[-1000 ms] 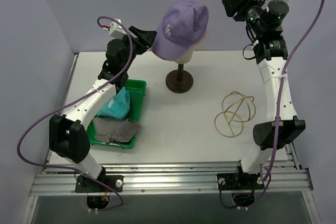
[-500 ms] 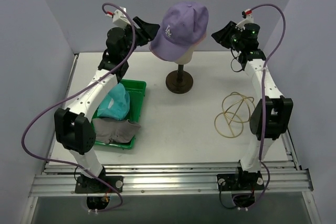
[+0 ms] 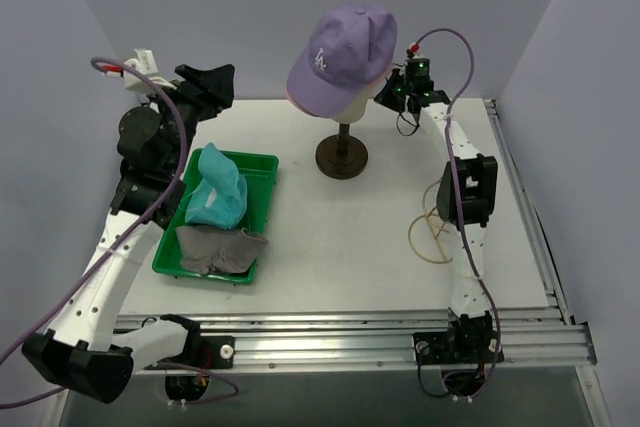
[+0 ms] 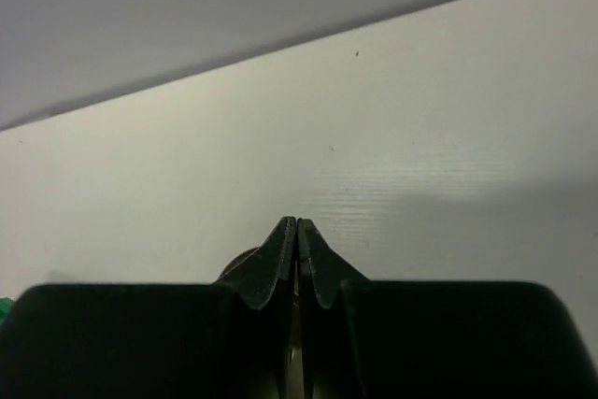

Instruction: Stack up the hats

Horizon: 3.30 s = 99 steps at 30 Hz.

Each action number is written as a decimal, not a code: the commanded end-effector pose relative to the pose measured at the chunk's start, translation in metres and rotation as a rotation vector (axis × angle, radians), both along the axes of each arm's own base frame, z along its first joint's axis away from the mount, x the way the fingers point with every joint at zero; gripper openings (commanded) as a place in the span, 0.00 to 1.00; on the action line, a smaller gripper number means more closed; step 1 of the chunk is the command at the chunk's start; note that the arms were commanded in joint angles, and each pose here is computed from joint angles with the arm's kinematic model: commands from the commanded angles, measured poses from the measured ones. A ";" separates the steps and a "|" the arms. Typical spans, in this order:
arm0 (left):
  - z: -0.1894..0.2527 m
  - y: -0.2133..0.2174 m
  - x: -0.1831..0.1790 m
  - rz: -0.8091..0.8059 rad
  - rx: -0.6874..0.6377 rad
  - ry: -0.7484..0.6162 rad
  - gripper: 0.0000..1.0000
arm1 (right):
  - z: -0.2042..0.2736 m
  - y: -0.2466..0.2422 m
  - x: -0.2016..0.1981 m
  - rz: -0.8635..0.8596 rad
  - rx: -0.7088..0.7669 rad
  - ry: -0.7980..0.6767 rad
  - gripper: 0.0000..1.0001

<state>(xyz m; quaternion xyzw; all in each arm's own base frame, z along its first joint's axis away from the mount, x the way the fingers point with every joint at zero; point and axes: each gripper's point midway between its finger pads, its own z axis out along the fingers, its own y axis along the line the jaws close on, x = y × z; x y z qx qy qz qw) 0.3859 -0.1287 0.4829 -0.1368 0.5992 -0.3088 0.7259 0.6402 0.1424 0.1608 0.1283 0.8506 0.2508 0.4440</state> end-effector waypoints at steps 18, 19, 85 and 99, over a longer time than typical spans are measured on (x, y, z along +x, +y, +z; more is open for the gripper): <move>-0.087 0.029 -0.097 0.000 -0.011 0.061 0.76 | -0.113 0.041 -0.033 -0.048 -0.114 0.210 0.00; -0.085 0.030 -0.100 0.000 -0.013 0.054 0.76 | -0.120 0.043 -0.035 -0.048 -0.114 0.221 0.00; -0.080 -0.033 0.101 -0.151 0.106 0.092 0.73 | 0.301 0.053 -0.100 0.333 0.185 -0.633 0.35; -0.075 -0.037 0.105 -0.169 0.118 0.083 0.73 | 0.311 0.090 -0.110 0.349 0.134 -0.665 0.33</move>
